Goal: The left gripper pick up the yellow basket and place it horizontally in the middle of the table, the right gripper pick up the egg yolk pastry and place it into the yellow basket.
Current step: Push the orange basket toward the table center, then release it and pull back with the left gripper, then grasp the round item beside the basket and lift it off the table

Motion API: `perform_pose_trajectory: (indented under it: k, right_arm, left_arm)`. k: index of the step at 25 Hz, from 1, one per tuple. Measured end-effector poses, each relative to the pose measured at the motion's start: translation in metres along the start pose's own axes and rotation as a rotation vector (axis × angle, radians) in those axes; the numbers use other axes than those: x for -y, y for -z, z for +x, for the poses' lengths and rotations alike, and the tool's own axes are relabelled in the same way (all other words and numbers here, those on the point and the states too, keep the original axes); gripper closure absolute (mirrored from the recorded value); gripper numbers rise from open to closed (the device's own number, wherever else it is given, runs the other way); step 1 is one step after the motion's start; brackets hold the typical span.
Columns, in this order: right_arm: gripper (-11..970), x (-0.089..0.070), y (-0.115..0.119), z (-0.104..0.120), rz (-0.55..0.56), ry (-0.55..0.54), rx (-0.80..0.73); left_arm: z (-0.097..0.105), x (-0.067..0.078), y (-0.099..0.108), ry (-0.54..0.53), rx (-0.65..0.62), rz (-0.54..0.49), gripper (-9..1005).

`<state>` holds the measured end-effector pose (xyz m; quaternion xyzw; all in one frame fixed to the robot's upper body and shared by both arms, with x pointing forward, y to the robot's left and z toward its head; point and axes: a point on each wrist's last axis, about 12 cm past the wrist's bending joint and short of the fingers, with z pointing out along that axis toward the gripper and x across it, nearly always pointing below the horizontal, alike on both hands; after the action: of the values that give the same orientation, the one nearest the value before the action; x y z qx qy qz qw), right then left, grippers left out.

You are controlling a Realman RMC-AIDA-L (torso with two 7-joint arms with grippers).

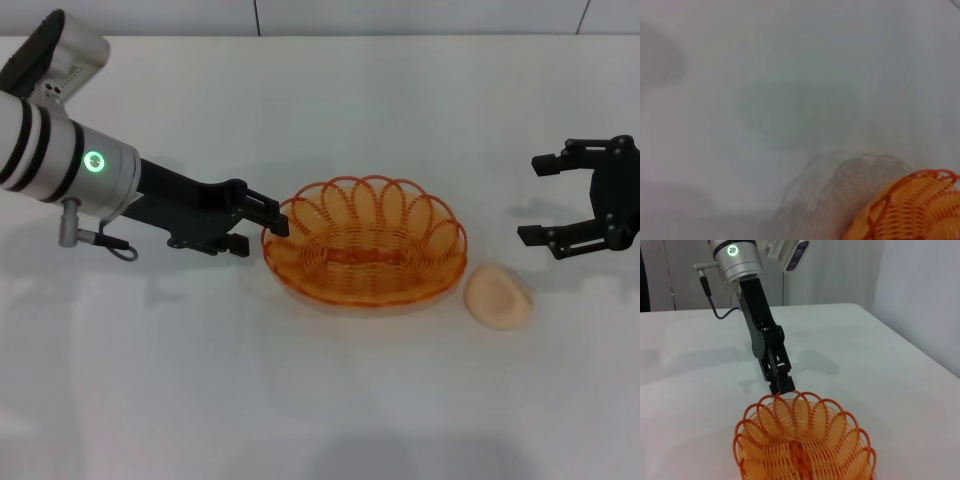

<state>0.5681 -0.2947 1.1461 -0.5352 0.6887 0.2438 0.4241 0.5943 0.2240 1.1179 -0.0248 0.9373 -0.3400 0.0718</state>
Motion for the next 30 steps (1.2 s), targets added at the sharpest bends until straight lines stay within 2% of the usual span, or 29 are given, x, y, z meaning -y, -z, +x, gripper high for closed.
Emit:
perform_pose_trajectory:
  k: [3, 7, 8, 11, 14, 16, 20, 21, 22, 25, 27, 30]
  right_arm:
    - [90, -0.001, 0.000, 0.002, -0.001, -0.004, -0.002]
    - [90, -0.002, 0.000, 0.002, -0.002, -0.010, -0.002]
    - [90, -0.002, 0.000, 0.002, -0.002, -0.013, -0.001]
    - [91, -0.003, 0.001, 0.003, -0.002, -0.020, 0.004]
    - [91, -0.004, 0.002, 0.003, -0.002, -0.039, 0.008]
    - [91, -0.004, 0.002, 0.003, 0.000, -0.047, 0.008]
    - [91, -0.007, 0.005, 0.006, 0.006, -0.072, 0.005]
    - [91, -0.008, 0.006, 0.007, 0.003, -0.076, 0.006]
    - [91, -0.009, 0.007, 0.008, -0.001, -0.080, 0.007]
    - [91, -0.013, 0.008, 0.009, -0.013, -0.095, 0.015]
    - [91, -0.015, 0.009, 0.011, -0.016, -0.108, 0.019]
    - [91, -0.018, 0.013, 0.015, -0.012, -0.120, 0.022]
  left_arm:
    - [0.000, -0.001, 0.002, -0.014, -0.008, -0.012, 411]
    - [0.000, -0.002, 0.004, -0.026, -0.008, -0.014, 226]
    - [-0.002, -0.004, 0.010, -0.054, -0.002, -0.015, 180]
    - [-0.002, -0.005, 0.016, -0.095, 0.007, -0.016, 180]
    - [0.000, -0.007, 0.032, -0.185, 0.049, -0.002, 179]
    - [0.004, -0.008, 0.042, -0.265, 0.098, 0.035, 179]
    - [0.016, -0.016, 0.060, -0.493, 0.191, 0.127, 180]
    - [0.025, -0.024, 0.066, -0.631, 0.244, 0.169, 180]
    - [0.025, -0.024, 0.066, -0.631, 0.244, 0.169, 180]
    - [0.041, -0.042, 0.080, -0.817, 0.349, 0.205, 180]
    - [0.050, -0.052, 0.087, -0.888, 0.395, 0.219, 181]
    - [0.066, -0.065, 0.093, -1.015, 0.391, 0.271, 181]
